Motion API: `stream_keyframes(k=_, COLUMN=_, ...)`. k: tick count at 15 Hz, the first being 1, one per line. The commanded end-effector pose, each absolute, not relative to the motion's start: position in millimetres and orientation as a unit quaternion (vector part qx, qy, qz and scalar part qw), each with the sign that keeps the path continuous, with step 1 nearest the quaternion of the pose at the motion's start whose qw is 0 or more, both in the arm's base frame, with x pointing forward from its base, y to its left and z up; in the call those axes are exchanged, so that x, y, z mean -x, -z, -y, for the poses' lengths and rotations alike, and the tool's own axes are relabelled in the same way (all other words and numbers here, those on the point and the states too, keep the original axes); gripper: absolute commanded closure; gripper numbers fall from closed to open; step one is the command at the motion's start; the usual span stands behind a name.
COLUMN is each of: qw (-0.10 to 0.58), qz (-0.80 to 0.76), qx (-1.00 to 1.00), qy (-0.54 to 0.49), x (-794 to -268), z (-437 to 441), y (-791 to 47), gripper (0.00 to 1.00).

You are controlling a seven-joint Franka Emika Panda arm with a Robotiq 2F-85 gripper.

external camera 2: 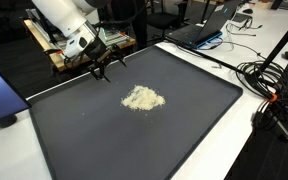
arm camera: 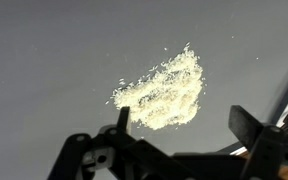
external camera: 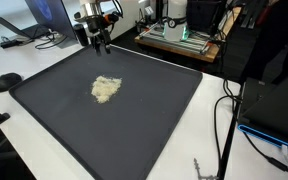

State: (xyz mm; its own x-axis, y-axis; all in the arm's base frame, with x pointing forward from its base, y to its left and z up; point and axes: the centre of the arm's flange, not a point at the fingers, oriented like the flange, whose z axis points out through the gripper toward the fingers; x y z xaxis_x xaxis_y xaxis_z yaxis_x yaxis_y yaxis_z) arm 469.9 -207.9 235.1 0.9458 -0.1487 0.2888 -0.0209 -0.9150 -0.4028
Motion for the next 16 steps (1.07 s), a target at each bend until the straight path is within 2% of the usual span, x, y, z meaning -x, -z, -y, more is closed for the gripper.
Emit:
stream_keyframes(k=1, qw=0.171, qz=-0.027, qx=0.966, qy=0.191, x=-437, z=187, y=-248, gripper=0.0)
stream_keyframes(k=9, qw=0.144, qz=0.025, qx=0.962, qy=0.231, x=-400, z=159, y=-267, gripper=0.0)
stream_keyframes(k=16, qw=0.111, qz=0.093, qx=0.964, qy=0.224, x=-416, z=114, y=-283, gripper=0.0)
